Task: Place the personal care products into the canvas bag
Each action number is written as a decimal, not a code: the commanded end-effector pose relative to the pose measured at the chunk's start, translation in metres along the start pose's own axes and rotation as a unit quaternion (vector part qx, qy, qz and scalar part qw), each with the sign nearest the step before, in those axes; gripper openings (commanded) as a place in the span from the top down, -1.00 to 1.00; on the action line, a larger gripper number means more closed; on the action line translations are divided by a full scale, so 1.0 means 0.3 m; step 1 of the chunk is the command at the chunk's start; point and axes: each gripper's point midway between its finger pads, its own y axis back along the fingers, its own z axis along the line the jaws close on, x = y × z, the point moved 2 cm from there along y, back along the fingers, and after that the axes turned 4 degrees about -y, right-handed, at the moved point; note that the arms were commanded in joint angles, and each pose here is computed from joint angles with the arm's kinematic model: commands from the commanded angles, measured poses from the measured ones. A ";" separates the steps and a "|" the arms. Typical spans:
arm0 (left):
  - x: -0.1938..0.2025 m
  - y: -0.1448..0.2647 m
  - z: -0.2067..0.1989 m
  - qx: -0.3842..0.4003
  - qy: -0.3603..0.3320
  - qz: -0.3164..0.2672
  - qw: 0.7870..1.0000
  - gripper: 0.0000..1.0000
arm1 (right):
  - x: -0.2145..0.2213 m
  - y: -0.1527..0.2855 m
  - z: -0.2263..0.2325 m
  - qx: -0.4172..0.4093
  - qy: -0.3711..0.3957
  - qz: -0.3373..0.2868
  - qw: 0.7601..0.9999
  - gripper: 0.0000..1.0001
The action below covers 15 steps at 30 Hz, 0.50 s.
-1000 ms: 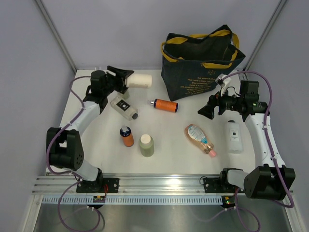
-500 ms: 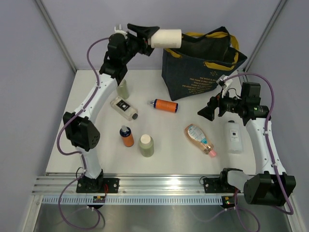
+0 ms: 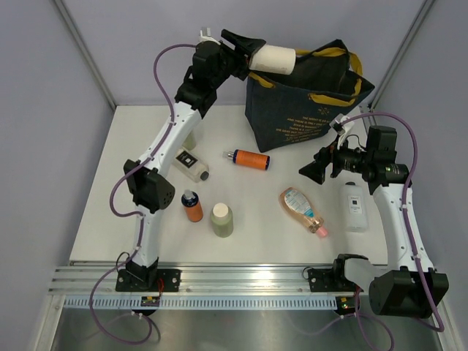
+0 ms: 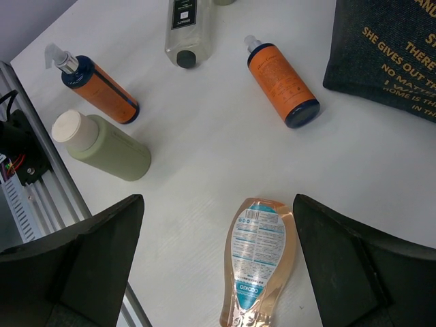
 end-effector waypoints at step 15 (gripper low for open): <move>0.017 -0.013 -0.104 0.020 -0.397 -0.125 0.909 1.00 | -0.010 0.010 0.031 -0.018 0.032 -0.017 0.999 -0.99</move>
